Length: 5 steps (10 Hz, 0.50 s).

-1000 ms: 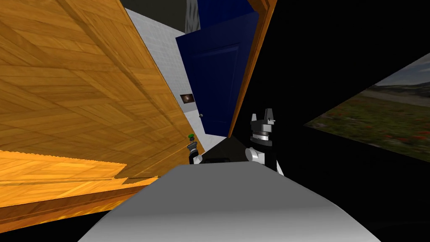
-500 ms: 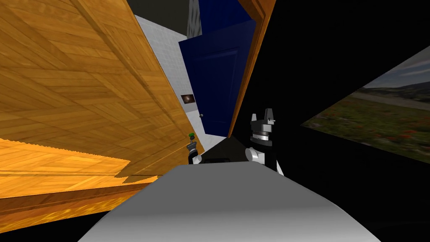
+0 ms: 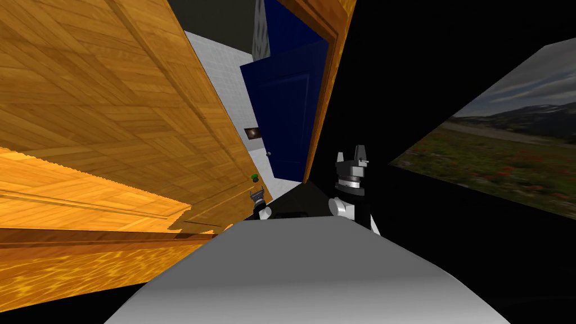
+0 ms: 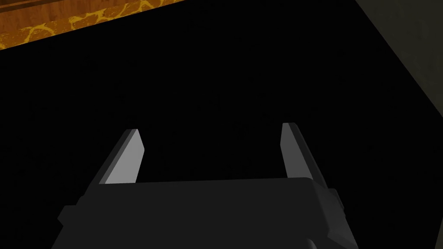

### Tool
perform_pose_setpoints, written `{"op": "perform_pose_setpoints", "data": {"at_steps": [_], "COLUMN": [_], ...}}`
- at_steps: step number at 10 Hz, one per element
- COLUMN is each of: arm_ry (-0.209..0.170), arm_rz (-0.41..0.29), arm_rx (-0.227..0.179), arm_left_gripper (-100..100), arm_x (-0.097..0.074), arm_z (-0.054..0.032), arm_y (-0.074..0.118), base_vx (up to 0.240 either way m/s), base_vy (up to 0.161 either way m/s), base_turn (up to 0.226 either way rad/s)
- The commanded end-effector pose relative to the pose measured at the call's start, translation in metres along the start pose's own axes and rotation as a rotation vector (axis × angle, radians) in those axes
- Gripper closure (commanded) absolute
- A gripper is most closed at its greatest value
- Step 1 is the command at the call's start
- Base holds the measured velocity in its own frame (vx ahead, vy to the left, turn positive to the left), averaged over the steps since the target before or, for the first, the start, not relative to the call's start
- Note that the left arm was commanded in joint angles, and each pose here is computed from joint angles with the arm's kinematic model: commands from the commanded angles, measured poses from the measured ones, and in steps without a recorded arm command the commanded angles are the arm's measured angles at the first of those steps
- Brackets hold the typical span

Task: Push the door open

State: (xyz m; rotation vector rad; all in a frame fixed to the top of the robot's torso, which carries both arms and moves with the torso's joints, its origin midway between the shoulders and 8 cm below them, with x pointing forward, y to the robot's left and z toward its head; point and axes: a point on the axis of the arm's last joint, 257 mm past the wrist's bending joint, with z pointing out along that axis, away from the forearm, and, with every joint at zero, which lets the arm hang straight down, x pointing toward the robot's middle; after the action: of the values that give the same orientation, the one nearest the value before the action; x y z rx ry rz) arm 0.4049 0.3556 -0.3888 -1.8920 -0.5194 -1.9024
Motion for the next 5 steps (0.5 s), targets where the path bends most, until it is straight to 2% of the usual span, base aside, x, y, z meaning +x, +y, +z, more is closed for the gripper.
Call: {"op": "perform_pose_setpoints", "data": {"at_steps": [1, 5], "arm_ry": [0.013, 0.023], "arm_rz": [0.019, 0.029], "arm_rx": [0.004, 0.014], "arm_left_gripper": [-100, -100], "arm_x": [0.002, 0.002], "arm_z": [0.0052, 0.0074], "arm_y": [-0.013, -0.027], "base_vx": [0.077, 0.174], "base_vy": [0.014, 0.096], "base_turn": [-0.039, -0.029]}}
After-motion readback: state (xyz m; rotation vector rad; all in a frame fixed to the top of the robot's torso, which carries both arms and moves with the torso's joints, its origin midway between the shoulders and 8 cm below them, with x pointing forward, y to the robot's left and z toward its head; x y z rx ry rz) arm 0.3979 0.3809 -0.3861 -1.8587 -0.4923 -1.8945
